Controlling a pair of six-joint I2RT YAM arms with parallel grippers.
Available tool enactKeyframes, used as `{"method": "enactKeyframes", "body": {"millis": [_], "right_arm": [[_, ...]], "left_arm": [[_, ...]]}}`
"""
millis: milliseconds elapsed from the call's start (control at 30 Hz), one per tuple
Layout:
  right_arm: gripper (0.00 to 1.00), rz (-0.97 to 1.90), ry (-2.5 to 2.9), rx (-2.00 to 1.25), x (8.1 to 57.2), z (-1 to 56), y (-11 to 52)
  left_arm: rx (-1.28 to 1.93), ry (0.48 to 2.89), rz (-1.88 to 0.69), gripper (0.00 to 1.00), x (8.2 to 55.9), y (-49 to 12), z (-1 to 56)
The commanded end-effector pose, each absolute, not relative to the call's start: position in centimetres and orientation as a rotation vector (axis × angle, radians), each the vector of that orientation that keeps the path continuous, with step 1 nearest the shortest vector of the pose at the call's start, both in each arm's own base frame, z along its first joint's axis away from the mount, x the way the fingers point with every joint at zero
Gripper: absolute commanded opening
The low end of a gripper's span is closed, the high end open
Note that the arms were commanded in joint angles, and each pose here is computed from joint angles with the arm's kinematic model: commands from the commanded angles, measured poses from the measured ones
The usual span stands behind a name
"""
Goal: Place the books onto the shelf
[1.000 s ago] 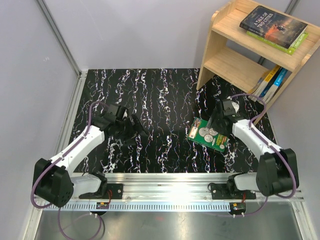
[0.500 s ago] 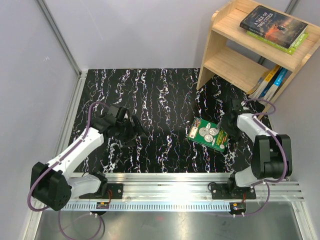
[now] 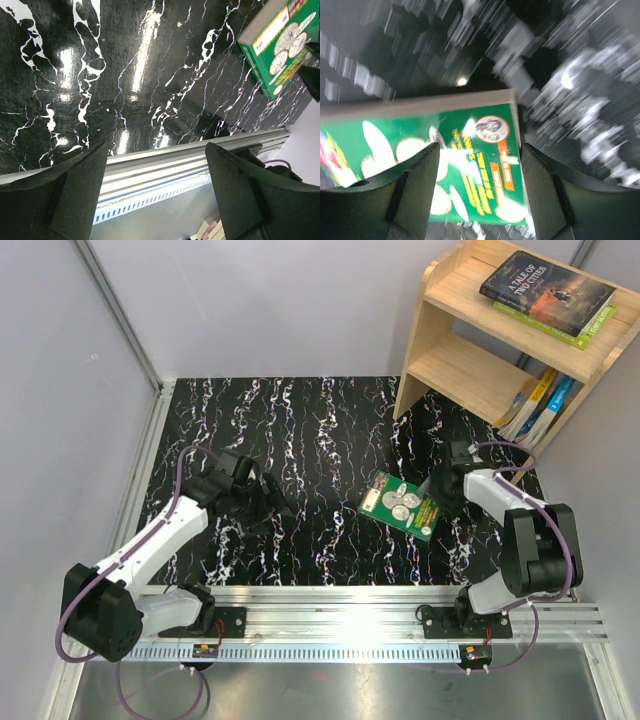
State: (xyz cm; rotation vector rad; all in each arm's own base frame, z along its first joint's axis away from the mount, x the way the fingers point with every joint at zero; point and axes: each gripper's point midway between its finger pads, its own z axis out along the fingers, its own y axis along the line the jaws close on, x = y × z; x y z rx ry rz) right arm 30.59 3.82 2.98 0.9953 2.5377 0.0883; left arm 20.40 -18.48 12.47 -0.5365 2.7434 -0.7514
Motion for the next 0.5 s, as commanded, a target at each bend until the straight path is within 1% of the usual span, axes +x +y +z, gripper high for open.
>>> {"method": "enactKeyframes", "body": {"millis": [0, 133, 233, 267, 367, 467], "right_arm": [[0.72, 0.234, 2.583, 0.966, 28.5, 4.5, 9.1], [0.71, 0.338, 2.612, 0.947, 26.2, 4.4, 12.9], [0.7, 0.438, 2.659, 0.859, 24.9, 4.3, 17.2], [0.7, 0.472, 2.686, 0.785, 24.3, 4.6, 19.1], [0.7, 0.518, 2.694, 0.622, 24.8, 6.2, 22.0], [0.7, 0.678, 2.624, 0.449, 25.7, 10.0, 24.7]], "left_arm": [[-0.544, 2.725, -0.779, 0.81, 21.0, -18.9, 12.0], [-0.542, 2.722, -0.796, 0.81, 21.4, -19.3, 12.0], [-0.531, 2.727, -0.797, 0.81, 21.7, -19.5, 11.8], [-0.529, 2.725, -0.803, 0.81, 21.8, -19.7, 11.8], [-0.521, 2.723, -0.813, 0.81, 22.3, -20.0, 11.8], [-0.516, 2.719, -0.837, 0.81, 22.8, -20.5, 11.7]]}}
